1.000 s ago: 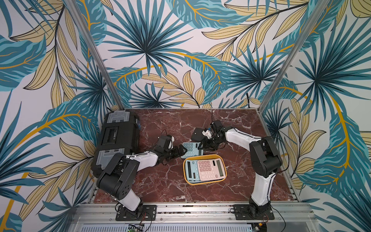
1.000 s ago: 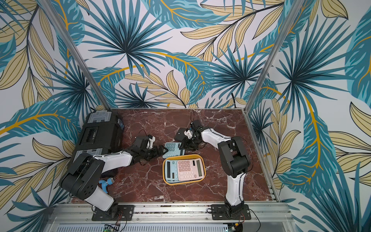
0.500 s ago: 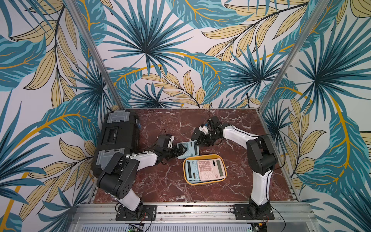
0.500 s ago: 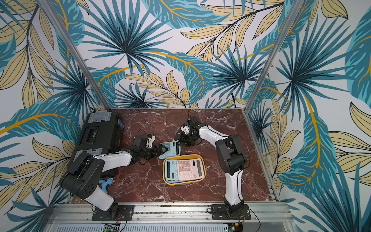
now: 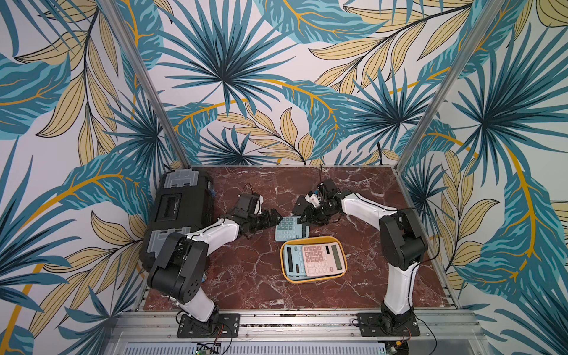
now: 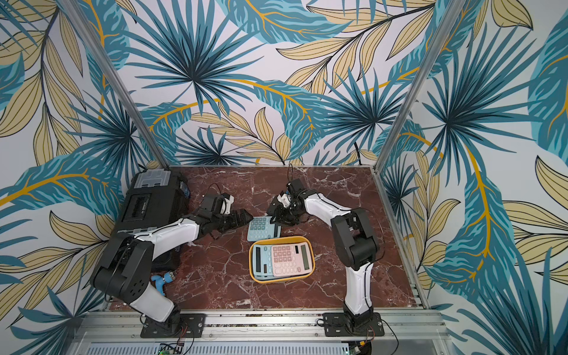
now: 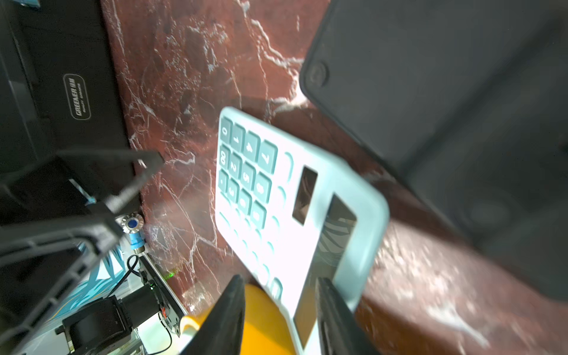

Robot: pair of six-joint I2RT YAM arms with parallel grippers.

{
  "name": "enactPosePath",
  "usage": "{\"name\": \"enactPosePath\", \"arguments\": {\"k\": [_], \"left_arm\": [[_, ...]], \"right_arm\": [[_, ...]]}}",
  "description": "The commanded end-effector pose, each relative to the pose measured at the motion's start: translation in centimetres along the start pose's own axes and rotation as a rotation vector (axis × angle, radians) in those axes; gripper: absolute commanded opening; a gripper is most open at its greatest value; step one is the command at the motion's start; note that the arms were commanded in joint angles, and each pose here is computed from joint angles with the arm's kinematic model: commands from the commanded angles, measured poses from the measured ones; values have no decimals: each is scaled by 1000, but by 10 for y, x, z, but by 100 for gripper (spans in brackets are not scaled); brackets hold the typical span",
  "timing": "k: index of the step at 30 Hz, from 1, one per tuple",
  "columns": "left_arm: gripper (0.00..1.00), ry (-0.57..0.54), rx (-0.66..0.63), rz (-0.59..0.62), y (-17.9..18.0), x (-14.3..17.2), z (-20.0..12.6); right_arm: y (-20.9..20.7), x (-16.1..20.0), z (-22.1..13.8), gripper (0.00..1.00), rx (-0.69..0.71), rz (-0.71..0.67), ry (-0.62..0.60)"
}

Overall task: Put the calculator in the storage box
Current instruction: Adjust the calculator at the center of the board.

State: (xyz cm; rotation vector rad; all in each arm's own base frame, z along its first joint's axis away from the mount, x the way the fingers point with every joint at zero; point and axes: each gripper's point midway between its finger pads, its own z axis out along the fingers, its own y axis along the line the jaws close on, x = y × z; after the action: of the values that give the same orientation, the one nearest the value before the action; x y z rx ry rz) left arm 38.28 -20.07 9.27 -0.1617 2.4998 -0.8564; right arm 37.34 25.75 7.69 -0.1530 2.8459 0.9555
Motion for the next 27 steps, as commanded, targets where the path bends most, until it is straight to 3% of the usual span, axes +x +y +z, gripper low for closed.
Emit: {"name": "enactPosePath", "arguments": {"k": [1, 9, 20, 27], "left_arm": [[100, 26, -13, 55, -4, -15, 12], [100, 79, -5, 92, -11, -24, 37], [100, 82, 31, 107, -25, -32, 53], [100, 97, 22, 206, -45, -29, 66]], "right_arm": [[-17, 16, -6, 49, 88, -7, 21], [-28, 29, 5, 52, 108, 9, 91], [-12, 25, -36, 55, 142, -43, 22], [-30, 46, -21, 55, 172, -22, 82]]}}
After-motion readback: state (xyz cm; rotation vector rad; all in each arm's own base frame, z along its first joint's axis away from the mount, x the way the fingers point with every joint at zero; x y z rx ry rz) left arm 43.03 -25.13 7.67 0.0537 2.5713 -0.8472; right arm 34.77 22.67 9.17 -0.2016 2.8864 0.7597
